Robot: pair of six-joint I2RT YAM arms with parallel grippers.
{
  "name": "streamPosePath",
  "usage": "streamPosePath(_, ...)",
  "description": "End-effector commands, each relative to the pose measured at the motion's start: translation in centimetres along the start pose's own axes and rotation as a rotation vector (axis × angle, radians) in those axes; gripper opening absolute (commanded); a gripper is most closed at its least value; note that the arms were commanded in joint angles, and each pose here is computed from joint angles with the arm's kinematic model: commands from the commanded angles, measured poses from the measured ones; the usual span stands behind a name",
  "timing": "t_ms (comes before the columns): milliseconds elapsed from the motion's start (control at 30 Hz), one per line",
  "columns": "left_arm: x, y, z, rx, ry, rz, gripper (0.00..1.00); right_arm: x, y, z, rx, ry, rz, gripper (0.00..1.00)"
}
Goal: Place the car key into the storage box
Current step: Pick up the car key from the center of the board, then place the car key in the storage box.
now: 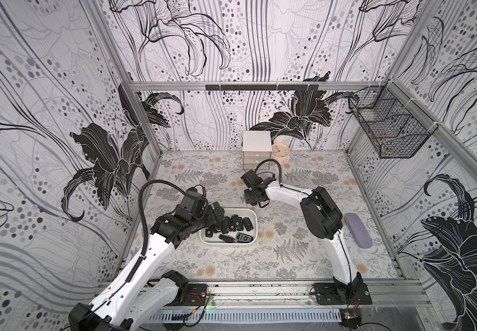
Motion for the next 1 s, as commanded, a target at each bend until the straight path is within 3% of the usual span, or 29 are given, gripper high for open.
streamPosePath(0,-0.1,-0.4,-0.4,0.020,0.062,-0.052,0.99,-1.2,0.1,-1.0,0.020,0.085,0.022,0.41)
streamPosePath(567,0.5,-2.0,-1.5,0.063,0.108,-0.072,0.99,-9.4,-1.0,-1.6,0.116,0.027,-0.060,0.41)
streamPosePath(967,0.7,-2.7,-0.8,0.066,0.090,-0.085,0.99,-13.9,4.3,1.9,0.092,-0.030,-0.060,0.41)
Point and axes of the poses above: each gripper's point midway between its finger pads, its own x axis out along the fingers, its own z axis along the line the jaws close on, y = z × x, the point moved 10 cm from there along -x, back along the fingers, and after that the axes turned 14 degrees about x, right-handed, at the moved point
